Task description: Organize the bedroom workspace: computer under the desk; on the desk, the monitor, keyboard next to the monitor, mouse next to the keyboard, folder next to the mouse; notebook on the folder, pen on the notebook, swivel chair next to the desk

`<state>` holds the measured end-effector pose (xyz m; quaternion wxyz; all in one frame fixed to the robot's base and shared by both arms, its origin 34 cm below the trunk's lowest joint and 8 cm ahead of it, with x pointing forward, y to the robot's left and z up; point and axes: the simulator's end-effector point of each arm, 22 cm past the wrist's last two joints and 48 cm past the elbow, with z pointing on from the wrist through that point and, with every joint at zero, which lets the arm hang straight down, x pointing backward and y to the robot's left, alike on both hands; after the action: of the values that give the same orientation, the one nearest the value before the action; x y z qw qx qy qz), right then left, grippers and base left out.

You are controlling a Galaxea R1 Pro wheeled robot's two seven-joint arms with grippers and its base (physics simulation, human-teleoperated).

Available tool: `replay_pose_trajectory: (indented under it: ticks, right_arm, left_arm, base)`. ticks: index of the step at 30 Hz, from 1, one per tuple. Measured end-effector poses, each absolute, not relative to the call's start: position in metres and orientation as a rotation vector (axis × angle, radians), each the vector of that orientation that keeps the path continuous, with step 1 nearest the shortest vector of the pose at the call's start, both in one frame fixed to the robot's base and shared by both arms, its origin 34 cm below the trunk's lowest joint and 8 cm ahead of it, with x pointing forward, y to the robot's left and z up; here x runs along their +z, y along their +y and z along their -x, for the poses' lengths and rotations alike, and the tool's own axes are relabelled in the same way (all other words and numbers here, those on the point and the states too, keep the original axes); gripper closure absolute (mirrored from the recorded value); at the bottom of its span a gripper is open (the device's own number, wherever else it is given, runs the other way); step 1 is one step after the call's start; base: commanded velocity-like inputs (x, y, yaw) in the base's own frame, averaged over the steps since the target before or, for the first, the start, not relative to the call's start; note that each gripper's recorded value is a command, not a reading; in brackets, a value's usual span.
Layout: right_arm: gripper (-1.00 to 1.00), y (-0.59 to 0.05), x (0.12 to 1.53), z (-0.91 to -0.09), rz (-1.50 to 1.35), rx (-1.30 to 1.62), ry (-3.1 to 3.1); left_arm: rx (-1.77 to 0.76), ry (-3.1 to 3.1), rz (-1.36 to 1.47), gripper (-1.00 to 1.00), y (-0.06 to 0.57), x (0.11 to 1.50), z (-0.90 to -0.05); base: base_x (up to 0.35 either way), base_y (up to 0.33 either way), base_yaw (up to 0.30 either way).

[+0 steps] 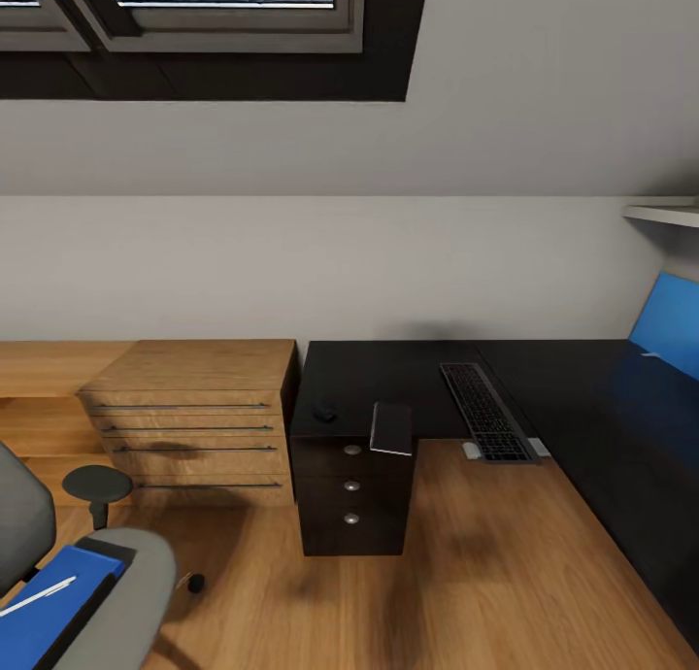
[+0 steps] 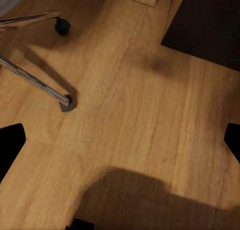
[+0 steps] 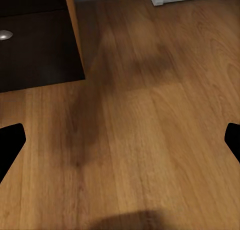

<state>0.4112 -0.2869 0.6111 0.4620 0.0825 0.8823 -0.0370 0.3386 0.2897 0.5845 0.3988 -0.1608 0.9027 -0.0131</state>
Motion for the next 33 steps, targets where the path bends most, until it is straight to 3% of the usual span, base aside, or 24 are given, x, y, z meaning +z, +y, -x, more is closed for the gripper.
replay_pose_trajectory:
  ticks: [33]
  right_arm:
    - [-1.00,-0.2853,0.6109,-0.4111,-0.204,-0.089,2.170]
  left_arm:
    - [-0.032,2.285,0.410,-1.00,0.2899,0.5845,-0.3385]
  base:
    - [0.043,0.009,0.000]
